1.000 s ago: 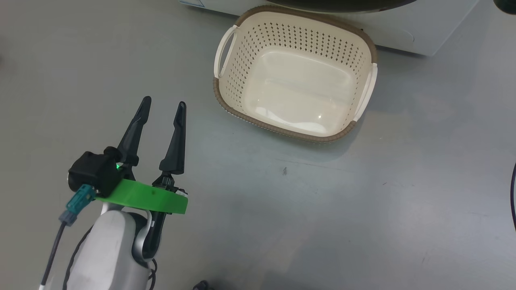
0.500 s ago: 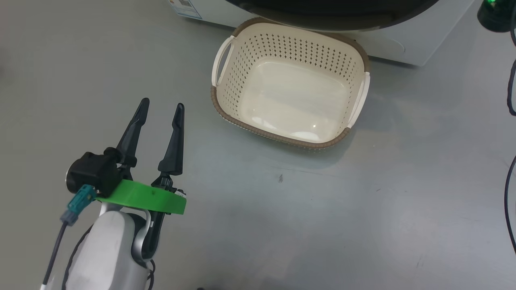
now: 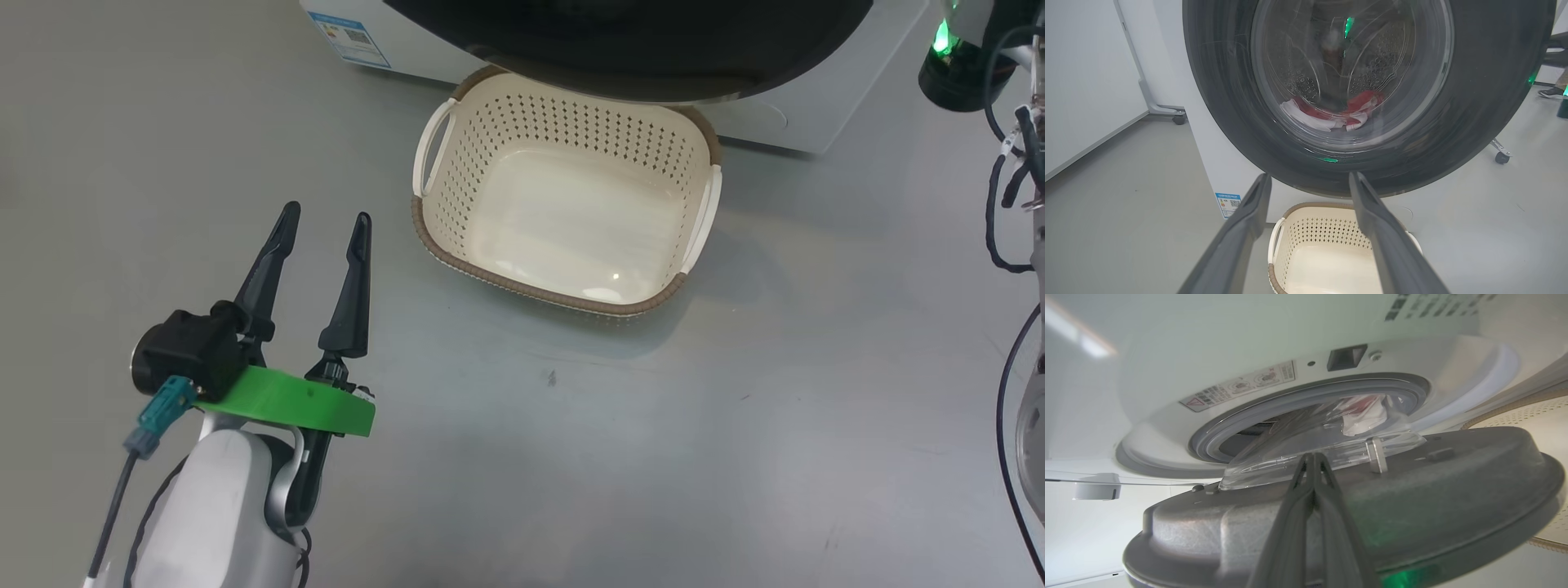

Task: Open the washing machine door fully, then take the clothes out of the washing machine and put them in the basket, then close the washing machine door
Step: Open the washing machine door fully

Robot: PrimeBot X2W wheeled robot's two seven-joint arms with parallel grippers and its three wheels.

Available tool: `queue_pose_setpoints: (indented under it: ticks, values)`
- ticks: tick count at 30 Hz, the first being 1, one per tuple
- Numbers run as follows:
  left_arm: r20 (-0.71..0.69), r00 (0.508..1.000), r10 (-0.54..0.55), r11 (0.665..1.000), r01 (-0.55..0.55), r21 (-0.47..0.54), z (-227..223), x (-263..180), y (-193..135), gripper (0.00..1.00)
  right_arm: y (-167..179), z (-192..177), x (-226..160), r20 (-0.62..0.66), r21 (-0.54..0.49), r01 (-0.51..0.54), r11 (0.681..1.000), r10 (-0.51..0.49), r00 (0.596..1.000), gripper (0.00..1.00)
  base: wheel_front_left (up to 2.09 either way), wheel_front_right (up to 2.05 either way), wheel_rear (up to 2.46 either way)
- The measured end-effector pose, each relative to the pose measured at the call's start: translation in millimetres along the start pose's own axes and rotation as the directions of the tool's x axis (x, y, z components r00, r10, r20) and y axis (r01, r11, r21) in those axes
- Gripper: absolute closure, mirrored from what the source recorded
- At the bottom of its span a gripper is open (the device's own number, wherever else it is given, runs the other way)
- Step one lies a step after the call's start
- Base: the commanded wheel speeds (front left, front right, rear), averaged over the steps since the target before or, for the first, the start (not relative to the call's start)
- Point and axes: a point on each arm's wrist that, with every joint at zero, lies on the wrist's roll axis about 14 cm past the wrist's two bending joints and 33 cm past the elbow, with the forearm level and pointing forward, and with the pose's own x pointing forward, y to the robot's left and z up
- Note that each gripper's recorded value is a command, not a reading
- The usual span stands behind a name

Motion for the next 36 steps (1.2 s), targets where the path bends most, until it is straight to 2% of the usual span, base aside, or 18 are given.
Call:
queue_pose_setpoints:
  ticks: [36]
  values:
    - [0.026,0.999,-0.042,0.999,0.041,0.007,10.3,-15.4,-16.6,0.0,-14.4,-45.7,-37.9,-0.082,0.036,0.055,0.998,-0.052,0.995,1.0,0.0,0.0,0.0]
